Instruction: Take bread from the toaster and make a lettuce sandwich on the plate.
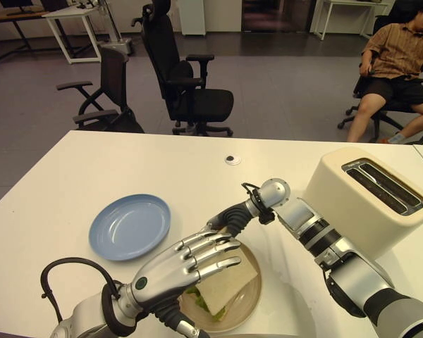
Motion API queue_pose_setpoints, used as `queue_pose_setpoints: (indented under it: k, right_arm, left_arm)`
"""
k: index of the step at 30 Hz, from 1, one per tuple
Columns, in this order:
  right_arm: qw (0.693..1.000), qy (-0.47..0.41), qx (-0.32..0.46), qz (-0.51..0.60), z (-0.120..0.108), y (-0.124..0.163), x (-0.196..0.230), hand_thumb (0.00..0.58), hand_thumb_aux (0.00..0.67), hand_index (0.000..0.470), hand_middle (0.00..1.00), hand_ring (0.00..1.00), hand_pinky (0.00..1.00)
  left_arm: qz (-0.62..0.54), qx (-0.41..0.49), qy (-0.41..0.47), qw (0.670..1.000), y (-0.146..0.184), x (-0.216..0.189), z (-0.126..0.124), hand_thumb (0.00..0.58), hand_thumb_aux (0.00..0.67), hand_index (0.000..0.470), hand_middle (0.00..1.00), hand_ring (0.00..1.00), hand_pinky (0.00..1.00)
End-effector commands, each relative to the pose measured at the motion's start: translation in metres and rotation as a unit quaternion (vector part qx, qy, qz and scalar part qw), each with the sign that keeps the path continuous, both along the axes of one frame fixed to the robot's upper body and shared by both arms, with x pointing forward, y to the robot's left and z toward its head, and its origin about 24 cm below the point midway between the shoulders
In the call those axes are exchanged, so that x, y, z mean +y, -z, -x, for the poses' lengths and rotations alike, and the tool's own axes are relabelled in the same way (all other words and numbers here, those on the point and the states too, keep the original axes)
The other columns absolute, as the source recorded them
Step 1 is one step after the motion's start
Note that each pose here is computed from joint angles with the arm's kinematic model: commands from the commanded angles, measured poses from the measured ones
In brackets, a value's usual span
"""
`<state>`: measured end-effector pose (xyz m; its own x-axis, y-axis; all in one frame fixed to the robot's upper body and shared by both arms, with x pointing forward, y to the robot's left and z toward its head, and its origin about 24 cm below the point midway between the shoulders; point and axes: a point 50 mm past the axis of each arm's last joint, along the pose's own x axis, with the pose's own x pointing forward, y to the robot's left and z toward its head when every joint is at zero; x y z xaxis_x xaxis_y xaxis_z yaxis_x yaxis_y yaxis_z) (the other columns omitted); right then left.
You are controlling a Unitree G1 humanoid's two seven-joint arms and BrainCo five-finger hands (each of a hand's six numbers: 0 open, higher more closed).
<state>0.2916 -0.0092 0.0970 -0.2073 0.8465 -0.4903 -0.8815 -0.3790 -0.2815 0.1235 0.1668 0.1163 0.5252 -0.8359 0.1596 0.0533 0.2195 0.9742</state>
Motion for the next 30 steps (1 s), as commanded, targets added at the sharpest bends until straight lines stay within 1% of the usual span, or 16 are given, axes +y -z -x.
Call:
queue_pose_setpoints:
  k: [1, 7, 14, 16, 18, 21, 22, 23, 24, 25, 27, 29, 30]
  right_arm:
    - [0.999, -0.001, -0.048, 0.022, 0.001, 0.0, 0.001, 0.58, 0.67, 0.47, 0.0, 0.0, 0.0]
    - [0.993, -0.005, -0.105, 0.052, 0.009, 0.01, 0.0, 0.58, 0.67, 0.47, 0.0, 0.0, 0.0]
    - [0.985, 0.002, -0.158, 0.066, 0.006, 0.012, 0.0, 0.579, 0.649, 0.455, 0.0, 0.0, 0.0]
    - [0.984, 0.007, -0.167, 0.065, 0.004, 0.012, 0.001, 0.577, 0.623, 0.437, 0.0, 0.0, 0.0]
    - [0.983, 0.01, -0.172, 0.062, 0.003, 0.01, 0.0, 0.56, 0.547, 0.383, 0.0, 0.0, 0.0]
    - [0.981, 0.027, -0.186, 0.049, -0.002, 0.004, -0.002, 0.551, 0.52, 0.365, 0.0, 0.0, 0.0]
    - [0.98, 0.032, -0.19, 0.04, -0.003, 0.0, -0.002, 0.526, 0.465, 0.326, 0.0, 0.0, 0.0]
    - [0.979, 0.039, -0.197, 0.028, -0.004, -0.004, -0.002, 0.42, 0.318, 0.223, 0.0, 0.0, 0.0]
    - [0.976, 0.051, -0.21, 0.009, -0.006, -0.011, -0.001, 0.0, 0.0, 0.0, 0.0, 0.0, 0.0]
    - [0.971, 0.068, -0.229, -0.02, -0.009, -0.021, 0.0, 0.0, 0.0, 0.0, 0.0, 0.0, 0.0]
    - [0.947, 0.119, -0.276, -0.111, -0.015, -0.049, 0.002, 0.0, 0.0, 0.0, 0.0, 0.0, 0.0]
    - [0.924, 0.156, -0.296, -0.187, -0.014, -0.071, -0.004, 0.0, 0.0, 0.0, 0.0, 0.0, 0.0]
    - [0.915, 0.169, -0.3, -0.21, -0.013, -0.078, -0.009, 0.0, 0.0, 0.0, 0.0, 0.0, 0.0]
  left_arm:
    - [-0.064, 0.01, -0.003, 0.998, 0.007, 0.005, 0.005, 0.0, 0.0, 0.0, 0.0, 0.0, 0.0]
    - [-0.131, 0.013, -0.012, 0.991, 0.018, 0.007, 0.011, 0.0, 0.0, 0.0, 0.0, 0.0, 0.0]
    - [-0.204, 0.035, -0.003, 0.978, 0.042, 0.008, 0.017, 0.0, 0.0, 0.0, 0.0, 0.0, 0.0]
    - [-0.239, 0.039, 0.003, 0.97, 0.053, 0.005, 0.021, 0.0, 0.0, 0.0, 0.0, 0.0, 0.0]
    - [-0.265, 0.047, 0.002, 0.963, 0.061, 0.006, 0.026, 0.0, 0.0, 0.0, 0.0, 0.0, 0.0]
    - [-0.299, 0.07, -0.017, 0.952, 0.078, 0.017, 0.03, 0.0, 0.0, 0.0, 0.0, 0.0, 0.0]
    - [-0.3, 0.076, -0.022, 0.951, 0.083, 0.02, 0.031, 0.0, 0.0, 0.0, 0.0, 0.0, 0.0]
    - [-0.295, 0.079, -0.025, 0.952, 0.086, 0.02, 0.032, 0.0, 0.0, 0.0, 0.0, 0.0, 0.0]
    - [-0.286, 0.082, -0.026, 0.954, 0.089, 0.02, 0.032, 0.0, 0.0, 0.0, 0.0, 0.0, 0.0]
    - [-0.279, 0.085, -0.027, 0.956, 0.09, 0.02, 0.032, 0.0, 0.0, 0.0, 0.0, 0.0, 0.0]
    - [-0.264, 0.091, -0.026, 0.96, 0.095, 0.02, 0.031, 0.0, 0.0, 0.0, 0.0, 0.0, 0.0]
    - [-0.251, 0.097, -0.027, 0.963, 0.1, 0.02, 0.031, 0.0, 0.0, 0.0, 0.0, 0.0, 0.0]
    - [-0.242, 0.1, -0.028, 0.965, 0.102, 0.02, 0.03, 0.0, 0.0, 0.0, 0.0, 0.0, 0.0]
